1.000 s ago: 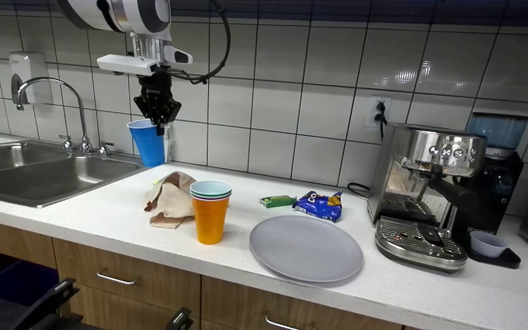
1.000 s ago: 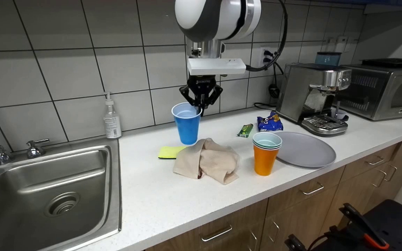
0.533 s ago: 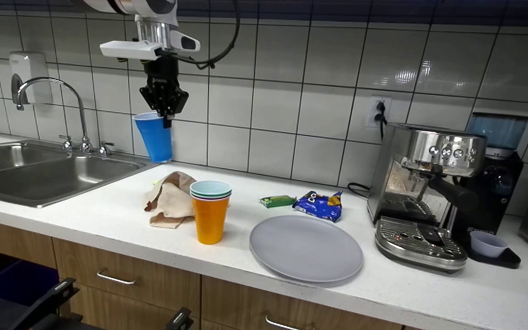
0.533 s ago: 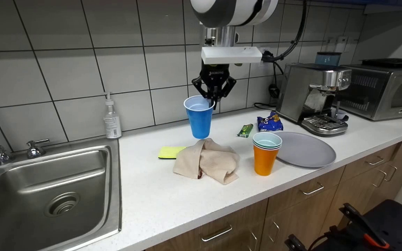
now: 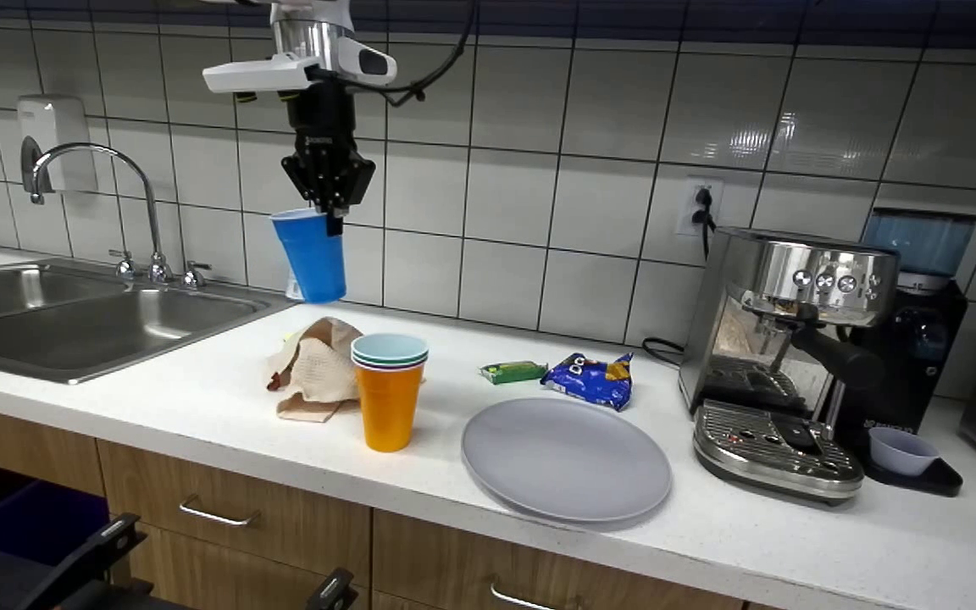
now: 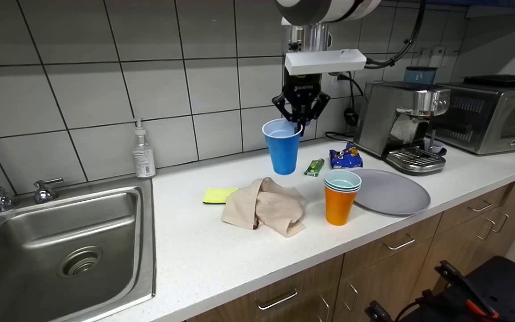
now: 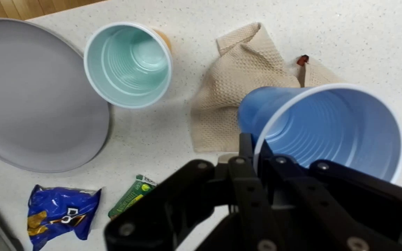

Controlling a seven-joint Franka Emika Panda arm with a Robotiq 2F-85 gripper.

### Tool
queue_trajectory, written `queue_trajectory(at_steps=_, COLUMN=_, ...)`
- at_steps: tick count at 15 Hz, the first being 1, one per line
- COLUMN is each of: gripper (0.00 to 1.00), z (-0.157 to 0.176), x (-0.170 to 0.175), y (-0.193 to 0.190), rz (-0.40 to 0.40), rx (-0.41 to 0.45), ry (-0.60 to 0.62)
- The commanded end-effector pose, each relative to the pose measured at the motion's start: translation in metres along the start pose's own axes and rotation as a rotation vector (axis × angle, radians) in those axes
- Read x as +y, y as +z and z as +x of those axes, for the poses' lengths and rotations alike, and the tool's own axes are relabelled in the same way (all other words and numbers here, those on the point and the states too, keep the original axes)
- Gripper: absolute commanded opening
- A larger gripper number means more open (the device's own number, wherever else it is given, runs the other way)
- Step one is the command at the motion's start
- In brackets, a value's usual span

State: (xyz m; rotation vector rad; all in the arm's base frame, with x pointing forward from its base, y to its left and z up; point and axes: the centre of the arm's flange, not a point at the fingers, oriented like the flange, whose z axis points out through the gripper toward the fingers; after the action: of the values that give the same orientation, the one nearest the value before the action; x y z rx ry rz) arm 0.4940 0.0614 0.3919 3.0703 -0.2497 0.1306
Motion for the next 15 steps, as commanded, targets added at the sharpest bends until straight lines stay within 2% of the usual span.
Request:
queue_trajectory(at_steps=1, gripper=0.01, z=-0.013, x=0.025, y=-0.008, rz=-0.044, rx=-0.010, ry=0.057)
queue_trajectory(at_steps=15, gripper=0.01, z=-0.027, x=0.093, y=-0.001, rz=-0.036, rx=-0.024, ry=0.159)
